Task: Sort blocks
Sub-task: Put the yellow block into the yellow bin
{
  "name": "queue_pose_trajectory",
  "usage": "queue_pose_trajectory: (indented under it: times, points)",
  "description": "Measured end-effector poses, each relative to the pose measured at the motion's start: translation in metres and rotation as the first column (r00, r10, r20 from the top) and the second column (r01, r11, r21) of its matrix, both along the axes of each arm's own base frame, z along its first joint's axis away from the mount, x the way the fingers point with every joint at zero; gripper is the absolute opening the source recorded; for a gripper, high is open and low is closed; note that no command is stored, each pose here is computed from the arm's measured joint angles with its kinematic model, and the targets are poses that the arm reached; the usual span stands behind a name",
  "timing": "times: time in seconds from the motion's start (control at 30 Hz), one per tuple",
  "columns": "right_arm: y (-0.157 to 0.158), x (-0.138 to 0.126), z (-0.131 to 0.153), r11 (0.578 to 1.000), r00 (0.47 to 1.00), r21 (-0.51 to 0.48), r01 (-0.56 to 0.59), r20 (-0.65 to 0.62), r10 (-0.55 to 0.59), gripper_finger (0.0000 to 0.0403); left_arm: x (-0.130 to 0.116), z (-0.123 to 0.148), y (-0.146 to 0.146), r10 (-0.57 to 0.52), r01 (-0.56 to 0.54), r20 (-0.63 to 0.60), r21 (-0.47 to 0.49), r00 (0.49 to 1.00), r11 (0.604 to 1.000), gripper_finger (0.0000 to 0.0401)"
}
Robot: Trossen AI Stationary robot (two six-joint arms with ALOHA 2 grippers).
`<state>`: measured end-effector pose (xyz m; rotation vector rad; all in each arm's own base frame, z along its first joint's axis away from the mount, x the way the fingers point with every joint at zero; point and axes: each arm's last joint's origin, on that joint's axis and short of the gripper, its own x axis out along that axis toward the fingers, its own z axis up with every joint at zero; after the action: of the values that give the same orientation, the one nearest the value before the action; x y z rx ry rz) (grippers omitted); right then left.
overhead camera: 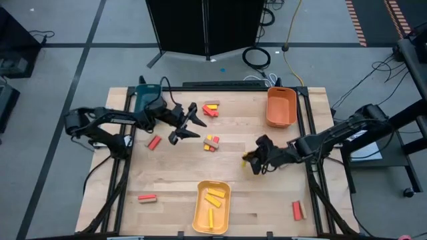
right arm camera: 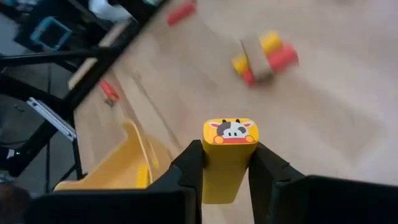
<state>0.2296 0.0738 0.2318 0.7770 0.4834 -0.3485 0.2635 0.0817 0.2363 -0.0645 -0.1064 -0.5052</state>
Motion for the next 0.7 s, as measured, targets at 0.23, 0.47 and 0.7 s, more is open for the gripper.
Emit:
queue_pose_trajectory:
  times: [0.23, 0.47, 0.7]
  points:
    - [-0.02, 0.02, 0.018, 0.97, 0.982, -0.242, -0.037, 0.172, 0.081, 0.0049, 0.007, -0.013, 0.001, 0.011, -0.013, -0.046, -0.032, 0.999, 0.999, 0.0225]
    - [-0.033, 0.027, 0.028, 0.936, 0.962, -0.351, -0.035, 0.241, 0.126, 0.0049, 0.008, -0.017, 0.0, 0.01, -0.015, -0.098, -0.053, 0.995, 0.998, 0.0225]
    - [-0.041, 0.037, 0.026, 0.924, 0.955, -0.383, -0.013, 0.268, 0.124, 0.0049, 0.014, -0.023, -0.009, 0.109, -0.11, -0.118, -0.001, 0.987, 0.994, 0.0225]
